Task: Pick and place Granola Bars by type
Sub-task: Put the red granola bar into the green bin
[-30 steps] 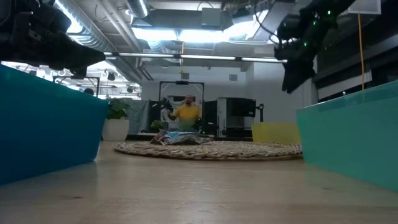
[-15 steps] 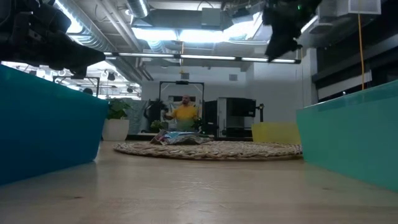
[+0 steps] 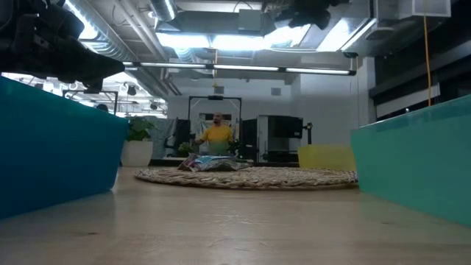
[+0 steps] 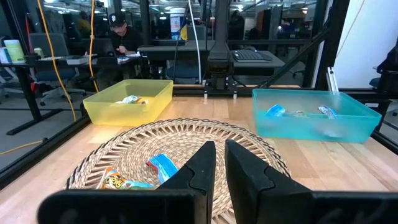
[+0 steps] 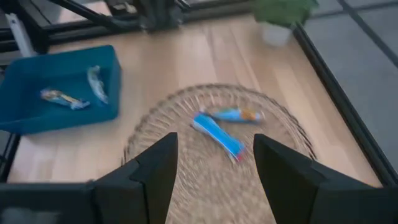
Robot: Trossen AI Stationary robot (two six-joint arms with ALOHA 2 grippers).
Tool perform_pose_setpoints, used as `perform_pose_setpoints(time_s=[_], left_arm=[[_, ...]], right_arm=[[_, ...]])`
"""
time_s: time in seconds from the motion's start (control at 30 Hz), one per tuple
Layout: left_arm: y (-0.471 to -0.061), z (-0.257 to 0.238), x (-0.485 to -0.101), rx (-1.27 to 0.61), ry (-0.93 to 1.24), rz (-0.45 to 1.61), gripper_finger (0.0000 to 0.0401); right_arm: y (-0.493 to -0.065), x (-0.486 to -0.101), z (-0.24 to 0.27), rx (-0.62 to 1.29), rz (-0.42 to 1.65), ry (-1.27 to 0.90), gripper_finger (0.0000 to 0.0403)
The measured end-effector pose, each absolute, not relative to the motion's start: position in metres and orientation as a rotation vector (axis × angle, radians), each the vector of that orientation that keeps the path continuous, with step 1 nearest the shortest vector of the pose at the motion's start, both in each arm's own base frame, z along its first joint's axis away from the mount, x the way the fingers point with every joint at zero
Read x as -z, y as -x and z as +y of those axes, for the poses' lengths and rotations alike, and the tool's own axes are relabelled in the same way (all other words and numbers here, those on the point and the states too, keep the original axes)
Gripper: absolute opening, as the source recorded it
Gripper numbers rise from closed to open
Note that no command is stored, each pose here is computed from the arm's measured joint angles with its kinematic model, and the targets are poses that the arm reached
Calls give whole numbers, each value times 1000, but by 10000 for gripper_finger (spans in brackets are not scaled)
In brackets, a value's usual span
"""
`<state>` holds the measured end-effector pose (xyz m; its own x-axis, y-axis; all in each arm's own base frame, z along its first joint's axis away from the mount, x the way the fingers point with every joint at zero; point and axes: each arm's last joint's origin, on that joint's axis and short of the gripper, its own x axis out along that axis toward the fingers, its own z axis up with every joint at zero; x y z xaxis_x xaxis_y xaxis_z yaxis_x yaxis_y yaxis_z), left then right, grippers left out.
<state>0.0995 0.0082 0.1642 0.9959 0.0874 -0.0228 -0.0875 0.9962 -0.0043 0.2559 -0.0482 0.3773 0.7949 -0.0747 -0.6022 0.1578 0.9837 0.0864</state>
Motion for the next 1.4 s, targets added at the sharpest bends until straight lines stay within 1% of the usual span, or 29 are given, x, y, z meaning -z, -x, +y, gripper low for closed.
perform_pose_setpoints(time_s=[0.1, 0.27, 0.43, 0.63, 0.73, 0.83, 0.93, 1.03, 1.13, 1.23, 1.4], left_arm=[[-100, 8, -164, -88, 5, 23, 31], [-100, 8, -164, -88, 5, 23, 31], [-100, 8, -164, -87, 5, 23, 31], [-100, 8, -164, -88, 5, 23, 31], [-100, 8, -164, -88, 5, 23, 31], [-100, 8, -164, -87, 5, 23, 31], [-100, 8, -164, -88, 5, 23, 31], [-100, 8, -164, -88, 5, 23, 31], [-100, 8, -164, -88, 5, 23, 31], [-100, 8, -164, -87, 5, 23, 31], [-100, 8, -164, -88, 5, 23, 31]], right_arm=[[-267, -378, -38, 86, 600, -109, 212], [-284, -370, -24, 3, 594, -45, 212], [-303, -369, -18, -82, 637, -19, 212], [-331, -385, -18, -139, 685, 84, 212], [-345, -386, -20, -157, 736, 122, 215], [-359, -382, -24, -164, 791, 135, 237], [-372, -370, -29, -164, 846, 129, 275], [-384, -351, -35, -161, 906, 124, 317], [-395, -330, -42, -153, 973, 129, 347], [-406, -310, -47, -147, 1022, 130, 360], [-421, -280, -54, -163, 1091, 140, 359]])
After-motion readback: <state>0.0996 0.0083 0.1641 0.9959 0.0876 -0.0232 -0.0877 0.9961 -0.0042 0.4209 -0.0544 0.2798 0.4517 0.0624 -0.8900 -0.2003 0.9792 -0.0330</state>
